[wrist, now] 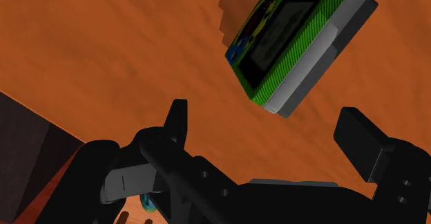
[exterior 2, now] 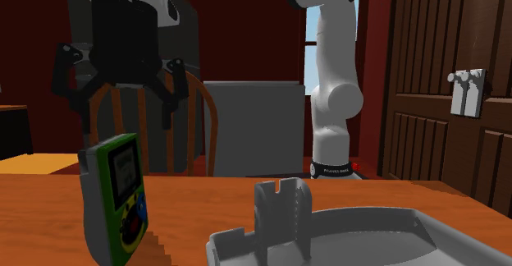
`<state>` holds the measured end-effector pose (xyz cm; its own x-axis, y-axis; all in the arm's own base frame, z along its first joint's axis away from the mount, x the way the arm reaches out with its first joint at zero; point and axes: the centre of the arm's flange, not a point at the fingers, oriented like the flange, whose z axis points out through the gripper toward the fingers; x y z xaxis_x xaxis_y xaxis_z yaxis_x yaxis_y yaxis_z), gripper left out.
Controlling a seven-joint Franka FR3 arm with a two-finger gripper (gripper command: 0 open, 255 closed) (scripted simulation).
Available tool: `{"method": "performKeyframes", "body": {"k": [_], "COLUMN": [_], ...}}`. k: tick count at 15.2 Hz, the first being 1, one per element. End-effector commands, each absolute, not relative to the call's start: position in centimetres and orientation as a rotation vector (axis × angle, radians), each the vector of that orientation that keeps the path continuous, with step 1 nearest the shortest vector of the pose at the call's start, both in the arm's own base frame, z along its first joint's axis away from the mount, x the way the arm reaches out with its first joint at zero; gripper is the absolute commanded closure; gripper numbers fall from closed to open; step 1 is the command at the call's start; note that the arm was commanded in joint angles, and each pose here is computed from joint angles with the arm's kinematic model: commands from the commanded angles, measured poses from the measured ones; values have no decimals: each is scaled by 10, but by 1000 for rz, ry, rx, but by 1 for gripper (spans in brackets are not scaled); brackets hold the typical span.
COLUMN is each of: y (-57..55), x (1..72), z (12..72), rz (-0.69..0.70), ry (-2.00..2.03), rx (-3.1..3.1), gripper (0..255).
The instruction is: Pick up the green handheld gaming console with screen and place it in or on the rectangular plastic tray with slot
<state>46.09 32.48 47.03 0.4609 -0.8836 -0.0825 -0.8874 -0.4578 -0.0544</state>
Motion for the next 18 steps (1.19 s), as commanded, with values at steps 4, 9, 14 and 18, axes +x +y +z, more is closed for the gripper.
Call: {"method": "performKeyframes", "body": {"k": [4, 9, 14, 18], "y": [328, 329, 329, 329], "x": [463, 463, 463, 463], "z": [445, 442, 442, 442], "rz": [64, 64, 64, 64], "ry": [1590, 1590, 1590, 1590], "rx": [-2603, -2603, -2603, -2603], "gripper": [0, 0, 255, 255]}}
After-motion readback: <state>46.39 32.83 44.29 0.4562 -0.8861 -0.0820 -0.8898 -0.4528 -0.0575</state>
